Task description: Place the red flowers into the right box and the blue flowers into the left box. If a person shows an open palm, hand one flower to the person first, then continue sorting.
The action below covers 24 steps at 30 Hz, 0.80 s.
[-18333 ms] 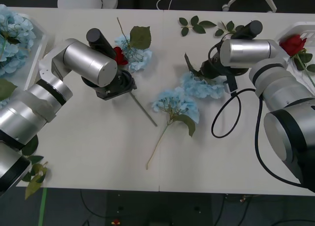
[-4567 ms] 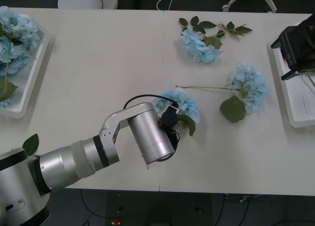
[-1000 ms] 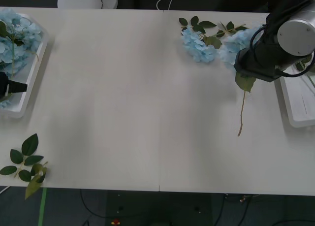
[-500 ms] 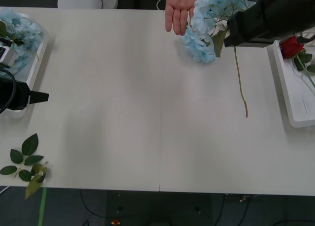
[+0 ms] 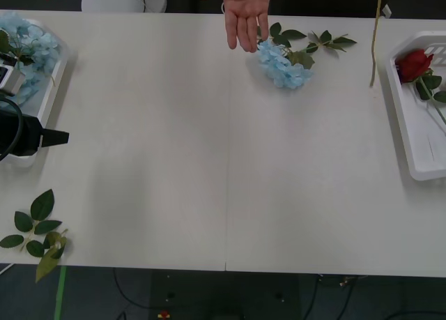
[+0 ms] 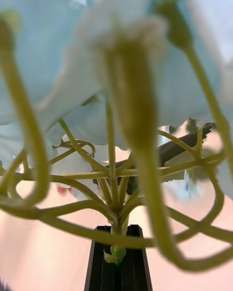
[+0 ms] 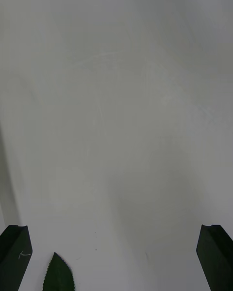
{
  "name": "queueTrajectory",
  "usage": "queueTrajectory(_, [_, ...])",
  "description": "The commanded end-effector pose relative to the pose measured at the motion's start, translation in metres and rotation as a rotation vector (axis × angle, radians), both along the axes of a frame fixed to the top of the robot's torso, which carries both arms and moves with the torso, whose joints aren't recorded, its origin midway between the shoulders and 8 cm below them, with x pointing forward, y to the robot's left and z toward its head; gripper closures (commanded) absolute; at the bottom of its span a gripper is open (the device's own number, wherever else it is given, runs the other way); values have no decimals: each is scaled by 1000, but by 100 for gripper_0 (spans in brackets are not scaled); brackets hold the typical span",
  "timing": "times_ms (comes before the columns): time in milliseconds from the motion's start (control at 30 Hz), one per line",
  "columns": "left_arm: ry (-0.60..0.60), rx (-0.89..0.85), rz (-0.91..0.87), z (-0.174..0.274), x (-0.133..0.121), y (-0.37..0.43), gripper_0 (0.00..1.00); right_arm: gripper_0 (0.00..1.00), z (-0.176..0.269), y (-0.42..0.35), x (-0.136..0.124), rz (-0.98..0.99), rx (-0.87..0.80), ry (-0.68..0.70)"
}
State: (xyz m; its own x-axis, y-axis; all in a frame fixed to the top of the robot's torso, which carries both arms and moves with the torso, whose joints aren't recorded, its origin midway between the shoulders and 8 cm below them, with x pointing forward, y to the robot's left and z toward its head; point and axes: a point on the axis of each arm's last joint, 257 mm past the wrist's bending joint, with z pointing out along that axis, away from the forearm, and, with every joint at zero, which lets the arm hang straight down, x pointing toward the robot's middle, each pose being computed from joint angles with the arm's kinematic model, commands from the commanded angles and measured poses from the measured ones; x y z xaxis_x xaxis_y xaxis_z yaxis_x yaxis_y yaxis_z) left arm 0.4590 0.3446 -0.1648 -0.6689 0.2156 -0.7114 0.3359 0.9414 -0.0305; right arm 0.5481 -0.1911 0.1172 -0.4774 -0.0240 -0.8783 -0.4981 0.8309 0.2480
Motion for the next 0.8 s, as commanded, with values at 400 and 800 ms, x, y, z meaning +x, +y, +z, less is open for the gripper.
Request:
queueTrajectory(400, [-35, -12, 19, 14, 2, 2, 0, 100, 92, 49, 46, 15, 89, -546])
queueTrajectory(800, [-35, -12, 19, 14, 2, 2, 0, 100, 115, 93, 65, -36, 92, -808])
